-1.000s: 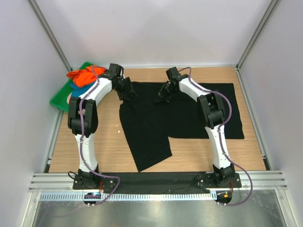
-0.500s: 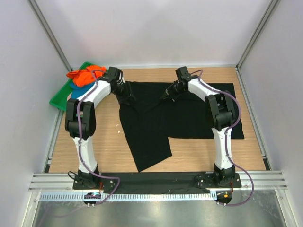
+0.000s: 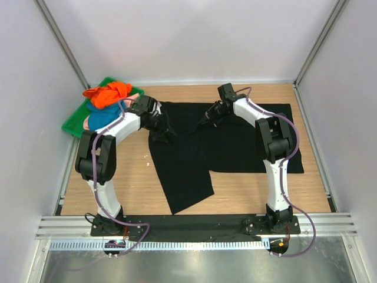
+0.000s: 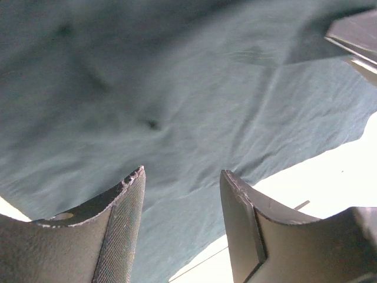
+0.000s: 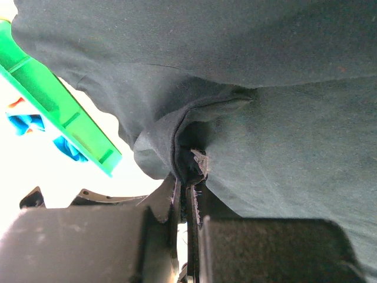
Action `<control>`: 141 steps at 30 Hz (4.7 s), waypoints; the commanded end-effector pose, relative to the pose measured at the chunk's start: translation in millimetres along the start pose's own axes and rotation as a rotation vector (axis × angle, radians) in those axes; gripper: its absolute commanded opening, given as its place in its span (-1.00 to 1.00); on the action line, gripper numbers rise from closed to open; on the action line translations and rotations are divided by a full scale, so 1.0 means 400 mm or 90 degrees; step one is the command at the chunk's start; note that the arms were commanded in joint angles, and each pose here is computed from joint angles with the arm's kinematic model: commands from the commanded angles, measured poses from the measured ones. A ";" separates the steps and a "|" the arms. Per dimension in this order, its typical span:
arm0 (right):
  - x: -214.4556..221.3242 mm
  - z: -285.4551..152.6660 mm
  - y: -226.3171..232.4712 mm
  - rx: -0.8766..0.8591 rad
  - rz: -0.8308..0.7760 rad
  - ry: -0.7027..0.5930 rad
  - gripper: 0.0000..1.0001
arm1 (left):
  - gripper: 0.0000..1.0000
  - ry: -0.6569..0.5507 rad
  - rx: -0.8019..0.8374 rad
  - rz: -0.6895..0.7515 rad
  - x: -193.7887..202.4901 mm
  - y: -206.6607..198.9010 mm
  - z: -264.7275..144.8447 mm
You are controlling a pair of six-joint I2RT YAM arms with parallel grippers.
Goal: Fold and stack the t-shirts
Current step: Fold the tshirt
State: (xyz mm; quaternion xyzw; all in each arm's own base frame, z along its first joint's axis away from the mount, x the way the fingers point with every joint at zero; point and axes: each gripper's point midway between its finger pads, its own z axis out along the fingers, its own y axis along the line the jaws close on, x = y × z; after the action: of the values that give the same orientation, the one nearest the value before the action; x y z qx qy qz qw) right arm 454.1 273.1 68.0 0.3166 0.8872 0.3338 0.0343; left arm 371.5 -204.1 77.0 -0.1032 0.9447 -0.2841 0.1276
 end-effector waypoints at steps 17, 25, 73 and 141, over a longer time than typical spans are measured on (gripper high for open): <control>0.009 -0.014 0.040 -0.034 -0.037 0.006 -0.92 | -0.03 -0.060 -0.059 0.028 -0.064 -0.008 0.059; 0.007 -0.014 0.037 -0.032 -0.041 0.006 -0.92 | -0.16 -0.043 -0.029 0.003 -0.067 -0.032 0.089; 0.040 -0.077 -0.131 0.185 -0.234 0.048 -0.26 | -0.46 0.056 0.035 -0.104 -0.054 0.015 -0.068; -0.046 -0.590 -0.293 0.274 -0.282 -0.274 0.34 | 0.22 -0.087 -0.147 -0.020 0.190 0.069 -0.251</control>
State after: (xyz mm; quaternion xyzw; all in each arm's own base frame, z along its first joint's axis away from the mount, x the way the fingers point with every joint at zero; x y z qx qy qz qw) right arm 360.5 53.4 176.1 0.1795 0.9577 0.0247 0.2237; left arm 308.2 -143.0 152.8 -0.1533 0.9486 -0.1702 0.2182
